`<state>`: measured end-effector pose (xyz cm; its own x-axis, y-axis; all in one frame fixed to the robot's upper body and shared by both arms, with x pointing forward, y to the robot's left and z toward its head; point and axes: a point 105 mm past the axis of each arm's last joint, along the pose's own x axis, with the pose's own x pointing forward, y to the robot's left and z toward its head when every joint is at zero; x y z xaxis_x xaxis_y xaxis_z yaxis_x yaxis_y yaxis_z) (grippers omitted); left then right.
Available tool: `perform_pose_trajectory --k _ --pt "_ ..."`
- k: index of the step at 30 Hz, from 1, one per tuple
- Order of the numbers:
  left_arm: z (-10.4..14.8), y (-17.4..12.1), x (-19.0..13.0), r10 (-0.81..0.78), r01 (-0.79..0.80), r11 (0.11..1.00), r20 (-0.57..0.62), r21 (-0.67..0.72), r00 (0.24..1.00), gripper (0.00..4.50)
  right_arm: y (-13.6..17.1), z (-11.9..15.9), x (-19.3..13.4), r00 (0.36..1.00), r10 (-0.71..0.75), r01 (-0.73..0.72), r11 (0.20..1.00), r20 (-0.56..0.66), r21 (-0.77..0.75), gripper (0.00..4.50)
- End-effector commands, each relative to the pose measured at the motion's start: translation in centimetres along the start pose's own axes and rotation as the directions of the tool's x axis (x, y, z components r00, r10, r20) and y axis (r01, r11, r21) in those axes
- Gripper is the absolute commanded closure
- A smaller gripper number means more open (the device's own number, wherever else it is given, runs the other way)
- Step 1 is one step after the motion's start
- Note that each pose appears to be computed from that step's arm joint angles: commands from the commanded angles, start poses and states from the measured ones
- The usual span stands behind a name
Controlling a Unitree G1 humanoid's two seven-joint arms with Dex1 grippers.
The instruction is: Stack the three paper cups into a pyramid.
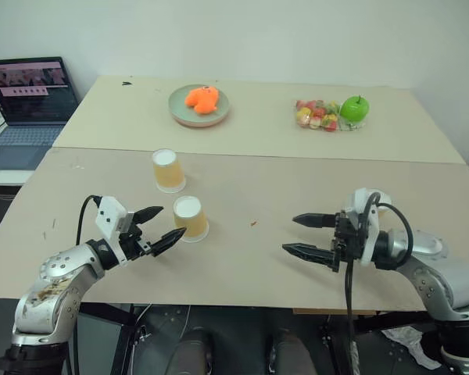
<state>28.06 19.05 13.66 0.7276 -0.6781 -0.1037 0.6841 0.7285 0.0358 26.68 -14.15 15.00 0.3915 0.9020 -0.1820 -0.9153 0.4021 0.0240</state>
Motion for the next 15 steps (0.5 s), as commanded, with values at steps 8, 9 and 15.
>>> perform_pose_trajectory --k 8,9,15 --pt "1.4 0.2 0.3 -0.059 0.058 0.997 0.017 0.042 0.998 0.07 -0.1 1.4 -0.2 0.998 -0.024 0.027 0.999 0.056 -0.042 0.01" --pt "1.4 0.0 0.5 -0.076 0.075 0.996 0.013 0.049 0.997 0.07 0.0 1.5 -0.2 0.998 -0.024 0.027 0.999 0.06 -0.044 0.01" --pt "1.1 -0.4 1.8 -0.123 0.122 0.99 0.003 0.071 0.992 0.07 0.0 1.8 0.0 0.997 -0.026 0.03 0.998 0.075 -0.048 0.01"
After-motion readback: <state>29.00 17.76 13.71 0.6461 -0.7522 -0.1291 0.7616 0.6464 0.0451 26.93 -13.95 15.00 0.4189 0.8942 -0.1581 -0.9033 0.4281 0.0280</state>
